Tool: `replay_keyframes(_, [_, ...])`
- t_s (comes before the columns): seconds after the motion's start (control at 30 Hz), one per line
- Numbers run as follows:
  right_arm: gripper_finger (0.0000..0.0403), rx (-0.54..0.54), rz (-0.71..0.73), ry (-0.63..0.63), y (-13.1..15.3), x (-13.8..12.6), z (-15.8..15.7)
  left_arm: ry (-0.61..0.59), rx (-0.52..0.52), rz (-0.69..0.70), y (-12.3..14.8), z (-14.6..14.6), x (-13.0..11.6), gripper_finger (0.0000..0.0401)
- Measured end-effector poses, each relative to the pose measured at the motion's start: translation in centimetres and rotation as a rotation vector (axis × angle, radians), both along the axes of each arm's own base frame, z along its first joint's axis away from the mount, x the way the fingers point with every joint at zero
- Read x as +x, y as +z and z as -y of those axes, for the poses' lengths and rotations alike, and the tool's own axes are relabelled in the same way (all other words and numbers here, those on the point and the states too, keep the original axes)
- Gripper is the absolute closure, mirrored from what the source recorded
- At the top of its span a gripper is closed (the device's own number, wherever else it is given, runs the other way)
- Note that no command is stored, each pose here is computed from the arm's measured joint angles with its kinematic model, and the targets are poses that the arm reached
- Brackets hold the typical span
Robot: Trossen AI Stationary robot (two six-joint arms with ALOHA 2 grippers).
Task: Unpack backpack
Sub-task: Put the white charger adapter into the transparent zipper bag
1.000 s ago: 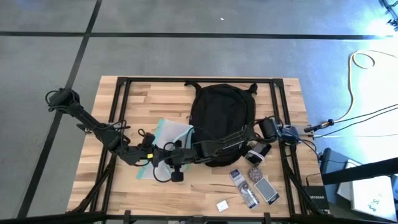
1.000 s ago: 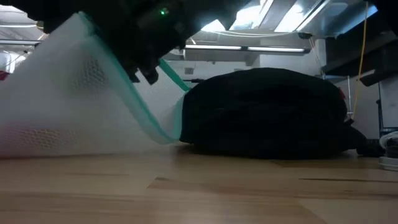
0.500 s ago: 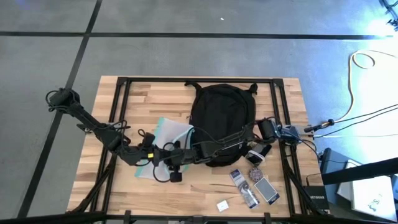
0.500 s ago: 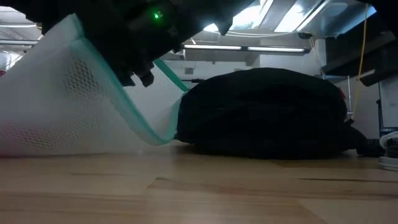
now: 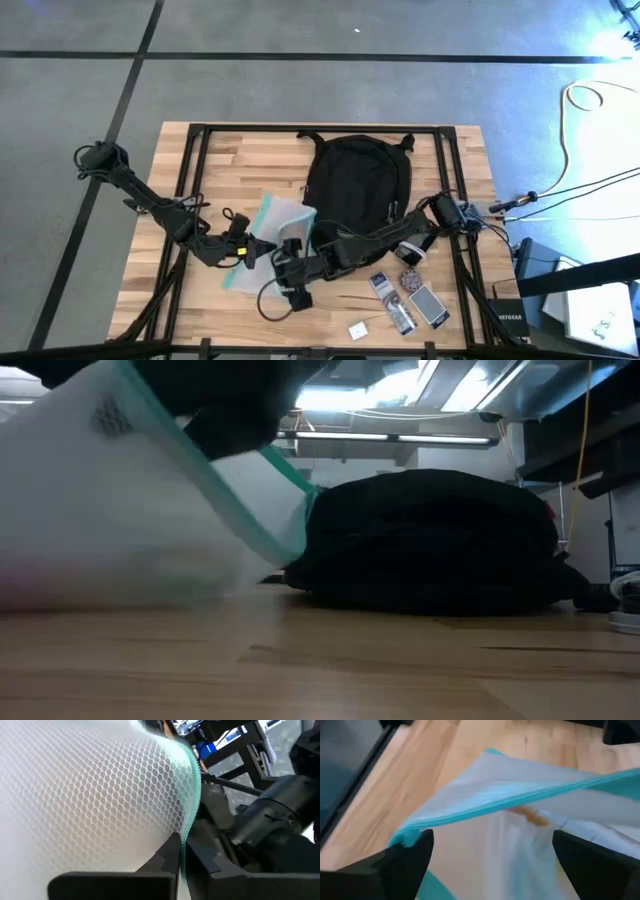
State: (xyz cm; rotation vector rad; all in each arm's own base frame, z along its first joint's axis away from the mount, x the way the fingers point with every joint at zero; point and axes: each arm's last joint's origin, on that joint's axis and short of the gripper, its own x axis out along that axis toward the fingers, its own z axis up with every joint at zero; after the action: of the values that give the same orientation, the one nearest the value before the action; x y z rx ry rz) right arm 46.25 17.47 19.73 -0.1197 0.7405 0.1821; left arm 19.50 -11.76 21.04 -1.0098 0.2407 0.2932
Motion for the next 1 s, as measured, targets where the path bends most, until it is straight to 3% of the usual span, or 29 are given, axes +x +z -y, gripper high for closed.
replay_keyframes(0.27, [0.0044,-0.027,-0.072,0.034,3.3,-3.5,-2.4,0.003,-0.001,-0.001,0.0,0.0,0.0,0.04])
replay_keyframes(0.43, [0.0044,-0.087,-0.147,-0.039,4.8,-6.5,-3.8,0.008,0.001,-0.001,-0.1,-0.1,0.0,0.04])
replay_keyframes(0.53, [0.0044,-0.035,-0.225,-0.078,5.3,-8.4,-4.9,0.009,-0.001,0.0,-0.1,-0.1,0.0,0.04])
replay_keyframes(0.73, [0.0045,0.034,-0.448,0.041,2.8,-12.1,-8.6,0.01,-0.005,0.001,-0.1,-0.1,0.0,0.04])
replay_keyframes(1.0, [0.0045,-0.064,-0.445,0.115,1.1,-14.9,-11.0,0.018,-0.005,0.005,0.0,-0.1,0.0,0.04])
